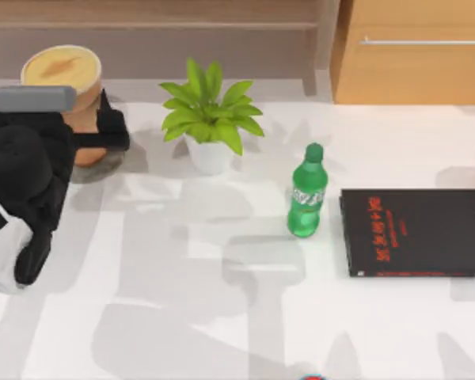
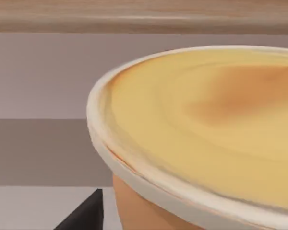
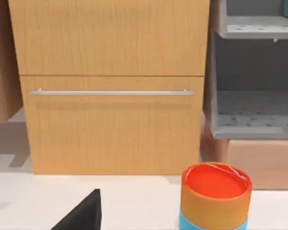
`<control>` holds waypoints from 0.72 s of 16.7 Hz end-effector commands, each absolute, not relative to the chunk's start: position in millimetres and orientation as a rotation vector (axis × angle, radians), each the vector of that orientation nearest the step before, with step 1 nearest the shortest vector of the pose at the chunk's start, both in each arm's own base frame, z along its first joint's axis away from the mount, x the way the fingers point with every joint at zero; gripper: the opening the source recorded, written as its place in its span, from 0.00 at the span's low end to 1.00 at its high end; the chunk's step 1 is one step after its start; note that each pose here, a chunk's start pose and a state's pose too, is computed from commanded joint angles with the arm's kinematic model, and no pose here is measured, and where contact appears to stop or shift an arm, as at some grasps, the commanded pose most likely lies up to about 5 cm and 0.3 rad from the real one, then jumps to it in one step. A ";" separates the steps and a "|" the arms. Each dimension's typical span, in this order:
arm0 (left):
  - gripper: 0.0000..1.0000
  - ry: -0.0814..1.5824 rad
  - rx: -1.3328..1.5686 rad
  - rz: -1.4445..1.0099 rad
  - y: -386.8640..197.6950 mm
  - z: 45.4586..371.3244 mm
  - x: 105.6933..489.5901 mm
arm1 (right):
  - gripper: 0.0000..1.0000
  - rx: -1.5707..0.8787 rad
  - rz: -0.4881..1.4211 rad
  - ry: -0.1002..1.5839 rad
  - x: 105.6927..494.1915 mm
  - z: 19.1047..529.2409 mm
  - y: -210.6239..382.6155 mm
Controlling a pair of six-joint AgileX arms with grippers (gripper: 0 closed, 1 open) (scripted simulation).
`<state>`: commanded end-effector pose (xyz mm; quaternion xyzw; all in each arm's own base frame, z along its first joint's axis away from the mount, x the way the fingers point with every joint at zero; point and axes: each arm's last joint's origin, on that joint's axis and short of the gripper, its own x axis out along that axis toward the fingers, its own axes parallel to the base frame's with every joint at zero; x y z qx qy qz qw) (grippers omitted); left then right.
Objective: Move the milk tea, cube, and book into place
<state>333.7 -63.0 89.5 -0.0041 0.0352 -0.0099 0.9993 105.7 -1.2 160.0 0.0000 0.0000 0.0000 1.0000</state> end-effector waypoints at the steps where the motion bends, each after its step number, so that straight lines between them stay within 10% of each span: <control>1: 1.00 0.073 -0.008 -0.020 -62.8 89.0 328.2 | 1.00 0.000 0.000 0.000 105.7 160.0 -1.2; 12: 1.00 0.073 -0.008 -0.014 -60.9 107.4 312.4 | 1.00 0.000 0.000 0.000 105.7 160.0 -1.2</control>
